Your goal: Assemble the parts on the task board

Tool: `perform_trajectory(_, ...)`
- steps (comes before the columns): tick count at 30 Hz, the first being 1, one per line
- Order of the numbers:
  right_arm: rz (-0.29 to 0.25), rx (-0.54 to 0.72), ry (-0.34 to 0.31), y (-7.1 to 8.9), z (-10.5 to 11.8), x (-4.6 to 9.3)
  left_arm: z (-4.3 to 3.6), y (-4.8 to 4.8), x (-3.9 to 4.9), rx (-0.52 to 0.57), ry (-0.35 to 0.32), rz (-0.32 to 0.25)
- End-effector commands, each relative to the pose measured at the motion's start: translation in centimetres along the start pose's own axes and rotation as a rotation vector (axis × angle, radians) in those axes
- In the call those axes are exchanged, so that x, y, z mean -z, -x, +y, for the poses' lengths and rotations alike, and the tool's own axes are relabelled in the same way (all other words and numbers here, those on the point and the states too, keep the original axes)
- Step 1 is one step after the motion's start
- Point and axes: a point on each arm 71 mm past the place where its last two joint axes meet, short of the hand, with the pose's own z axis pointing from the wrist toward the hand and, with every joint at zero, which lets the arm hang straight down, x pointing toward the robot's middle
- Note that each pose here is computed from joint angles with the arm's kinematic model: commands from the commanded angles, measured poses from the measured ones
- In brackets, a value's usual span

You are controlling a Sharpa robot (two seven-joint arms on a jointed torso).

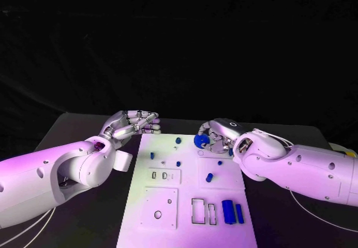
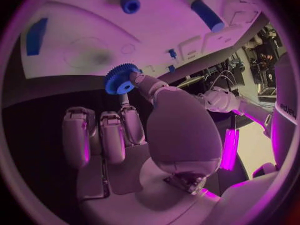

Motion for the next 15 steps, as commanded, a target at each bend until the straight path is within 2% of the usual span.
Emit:
perform_trajectory(1,-0.067,0.068,0.042,0.3,1.6,-0.5,-0.1,-0.36,-0.08,0.01,-0.006,0.023)
perform_trajectory(7,-0.078,0.077,0.091,-0.4,4.1,-1.6,-0.1,-0.46,-0.11,0.011,-0.006,0.026)
perform_trajectory(15,-0.056,0.073,0.127,-2.0,6.2,-2.7,-0.1,-0.61,-0.16,0.012,-0.008,0.029)
